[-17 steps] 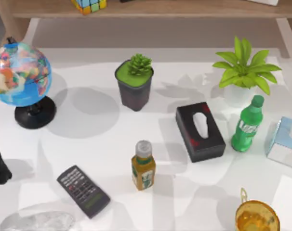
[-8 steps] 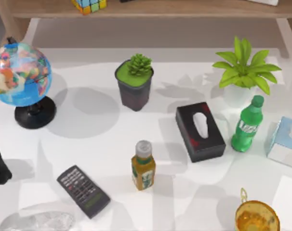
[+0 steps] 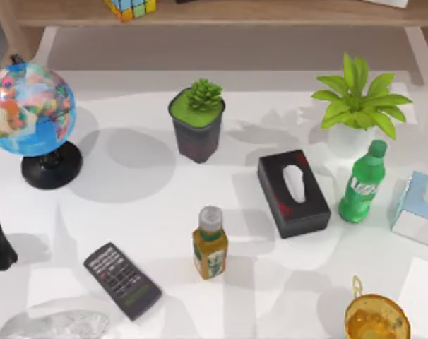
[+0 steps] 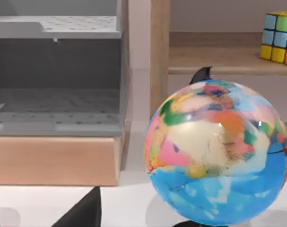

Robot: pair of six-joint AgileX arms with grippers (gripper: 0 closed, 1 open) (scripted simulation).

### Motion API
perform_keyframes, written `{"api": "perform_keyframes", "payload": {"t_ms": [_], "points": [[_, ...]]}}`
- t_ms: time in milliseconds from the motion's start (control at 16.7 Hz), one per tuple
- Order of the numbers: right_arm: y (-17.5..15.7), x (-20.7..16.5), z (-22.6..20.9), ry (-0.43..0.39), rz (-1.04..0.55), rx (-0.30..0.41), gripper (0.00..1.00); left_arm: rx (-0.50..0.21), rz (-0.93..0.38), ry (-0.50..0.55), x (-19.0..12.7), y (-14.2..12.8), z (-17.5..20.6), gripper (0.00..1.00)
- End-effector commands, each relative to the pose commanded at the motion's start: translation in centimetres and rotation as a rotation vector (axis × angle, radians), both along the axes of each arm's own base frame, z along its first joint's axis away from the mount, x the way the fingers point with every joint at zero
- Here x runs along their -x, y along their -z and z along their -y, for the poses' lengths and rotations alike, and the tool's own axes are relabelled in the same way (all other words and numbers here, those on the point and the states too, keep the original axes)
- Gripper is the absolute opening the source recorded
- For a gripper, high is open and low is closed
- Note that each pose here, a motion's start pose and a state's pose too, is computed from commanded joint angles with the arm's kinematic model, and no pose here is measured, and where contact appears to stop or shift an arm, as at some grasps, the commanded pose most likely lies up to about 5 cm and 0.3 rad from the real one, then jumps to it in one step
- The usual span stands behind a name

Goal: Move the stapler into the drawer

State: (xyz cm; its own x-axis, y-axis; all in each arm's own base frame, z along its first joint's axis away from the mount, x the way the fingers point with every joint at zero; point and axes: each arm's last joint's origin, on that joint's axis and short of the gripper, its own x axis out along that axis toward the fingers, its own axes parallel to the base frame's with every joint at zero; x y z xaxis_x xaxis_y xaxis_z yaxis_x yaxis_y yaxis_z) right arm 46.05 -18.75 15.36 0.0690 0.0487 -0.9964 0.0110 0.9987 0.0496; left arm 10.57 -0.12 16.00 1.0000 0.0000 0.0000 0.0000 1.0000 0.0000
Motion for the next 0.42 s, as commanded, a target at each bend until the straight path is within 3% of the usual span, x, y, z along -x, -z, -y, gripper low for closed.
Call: {"api": "perform_keyframes", "payload": {"t_ms": [120, 420], "points": [[0.00, 0.00, 0.00, 0.000, 0.000, 0.000, 1.00, 0.000, 0.000, 0.000, 0.00, 0.00, 0.00, 1.00], [0.00, 0.00, 0.00, 0.000, 0.000, 0.000, 1.00, 0.000, 0.000, 0.000, 0.00, 0.00, 0.00, 1.00]]}}
